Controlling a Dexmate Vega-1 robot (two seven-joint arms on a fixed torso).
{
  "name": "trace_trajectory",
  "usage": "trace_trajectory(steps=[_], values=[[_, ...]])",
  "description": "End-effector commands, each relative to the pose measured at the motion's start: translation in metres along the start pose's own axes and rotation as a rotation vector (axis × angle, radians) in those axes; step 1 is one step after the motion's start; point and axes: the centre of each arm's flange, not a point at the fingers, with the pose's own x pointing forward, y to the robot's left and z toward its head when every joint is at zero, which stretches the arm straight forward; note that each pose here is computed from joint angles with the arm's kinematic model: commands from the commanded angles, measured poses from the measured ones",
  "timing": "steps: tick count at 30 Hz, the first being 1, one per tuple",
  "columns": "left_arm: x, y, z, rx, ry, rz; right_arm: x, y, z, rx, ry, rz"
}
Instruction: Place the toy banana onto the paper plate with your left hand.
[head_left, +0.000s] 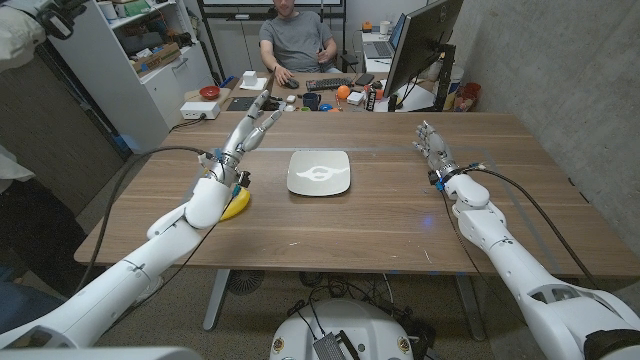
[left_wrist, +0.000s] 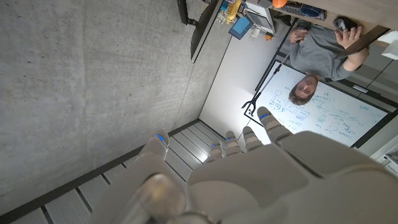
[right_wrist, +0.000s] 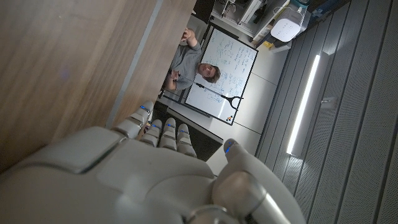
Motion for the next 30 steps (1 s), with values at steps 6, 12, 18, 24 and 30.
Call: trace_trajectory(steps=[6, 12, 18, 24, 30], values=[[-0.015, 0.029, 0.036, 0.207, -0.037, -0.025, 0.004, 0.007, 0.007, -0.005, -0.014, 0.011], [-0.024, 0.031, 0.053, 0.345, -0.064, -0.054, 0.003, 0.007, 0.005, -0.007, -0.013, 0.009], [-0.032, 0.034, 0.066, 0.424, -0.045, -0.123, 0.001, 0.005, 0.006, -0.002, -0.018, 0.010], [-0.050, 0.044, 0.079, 0.480, -0.019, -0.204, 0.001, 0.004, 0.009, -0.010, -0.023, 0.017], [-0.076, 0.069, 0.082, 0.527, 0.094, -0.157, 0.003, 0.004, 0.002, -0.003, -0.004, 0.020]])
